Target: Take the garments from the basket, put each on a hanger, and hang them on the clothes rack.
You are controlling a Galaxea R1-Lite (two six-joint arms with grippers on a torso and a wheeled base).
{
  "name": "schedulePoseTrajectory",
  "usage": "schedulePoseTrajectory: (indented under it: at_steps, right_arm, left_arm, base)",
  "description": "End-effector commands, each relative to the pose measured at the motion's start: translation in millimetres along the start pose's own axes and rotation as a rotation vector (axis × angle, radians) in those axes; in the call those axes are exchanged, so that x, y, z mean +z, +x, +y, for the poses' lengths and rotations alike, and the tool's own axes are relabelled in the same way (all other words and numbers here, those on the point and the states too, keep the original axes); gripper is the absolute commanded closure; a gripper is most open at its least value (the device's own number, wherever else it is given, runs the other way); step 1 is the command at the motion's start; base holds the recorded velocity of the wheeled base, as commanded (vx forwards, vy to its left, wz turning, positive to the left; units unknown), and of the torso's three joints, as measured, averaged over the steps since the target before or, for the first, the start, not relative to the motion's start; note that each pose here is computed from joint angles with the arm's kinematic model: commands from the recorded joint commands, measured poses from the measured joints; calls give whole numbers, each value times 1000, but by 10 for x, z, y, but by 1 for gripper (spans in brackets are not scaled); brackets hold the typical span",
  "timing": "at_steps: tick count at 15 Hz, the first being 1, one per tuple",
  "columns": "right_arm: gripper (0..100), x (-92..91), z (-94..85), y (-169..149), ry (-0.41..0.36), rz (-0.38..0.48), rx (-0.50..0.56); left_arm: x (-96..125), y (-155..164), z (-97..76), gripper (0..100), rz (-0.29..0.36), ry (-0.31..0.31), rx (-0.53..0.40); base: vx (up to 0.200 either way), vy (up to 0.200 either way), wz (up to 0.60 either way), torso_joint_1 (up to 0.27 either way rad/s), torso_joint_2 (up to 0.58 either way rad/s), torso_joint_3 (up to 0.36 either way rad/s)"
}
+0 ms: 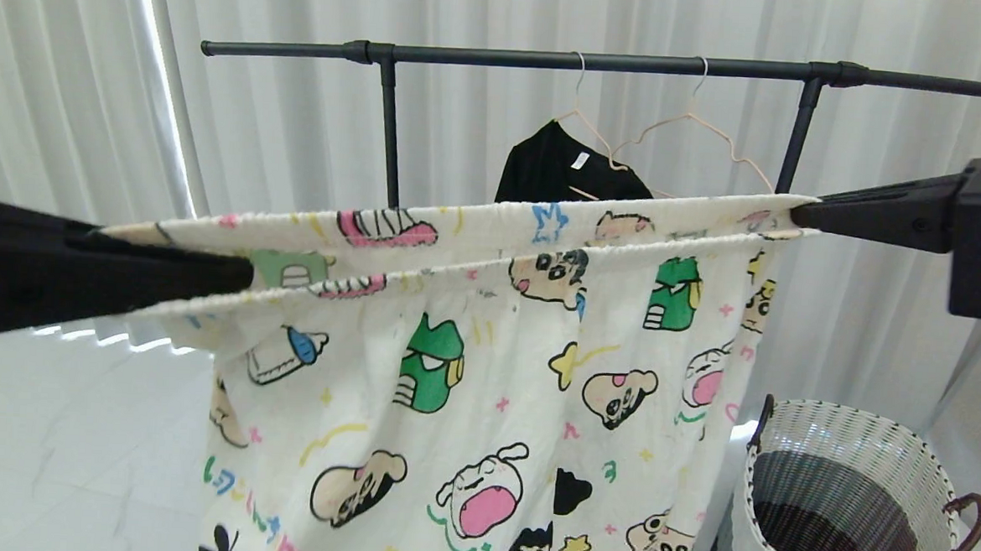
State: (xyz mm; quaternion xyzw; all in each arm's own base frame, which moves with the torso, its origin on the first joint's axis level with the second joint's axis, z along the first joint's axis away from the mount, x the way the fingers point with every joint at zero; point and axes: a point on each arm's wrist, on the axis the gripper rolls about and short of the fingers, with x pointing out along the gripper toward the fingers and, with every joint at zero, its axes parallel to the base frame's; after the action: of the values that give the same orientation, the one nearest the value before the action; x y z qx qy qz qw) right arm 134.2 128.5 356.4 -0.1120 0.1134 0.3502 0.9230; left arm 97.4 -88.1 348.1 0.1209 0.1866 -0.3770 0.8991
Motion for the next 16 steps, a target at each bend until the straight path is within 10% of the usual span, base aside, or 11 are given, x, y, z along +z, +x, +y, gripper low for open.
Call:
schedulePoseTrajectory:
  at_steps: [1, 16]
  right_arm:
    - [100, 17, -29, -367, 3, -48, -8]
    - [100, -17, 17, -385, -6, -29, 28]
  left_arm:
    - [225, 352, 139, 100, 33, -25, 55]
    - [343, 615, 190, 100, 66, -22, 124]
  base:
    - [0, 0, 0, 0, 0, 0]
    - [0, 0, 0, 0, 0, 0]
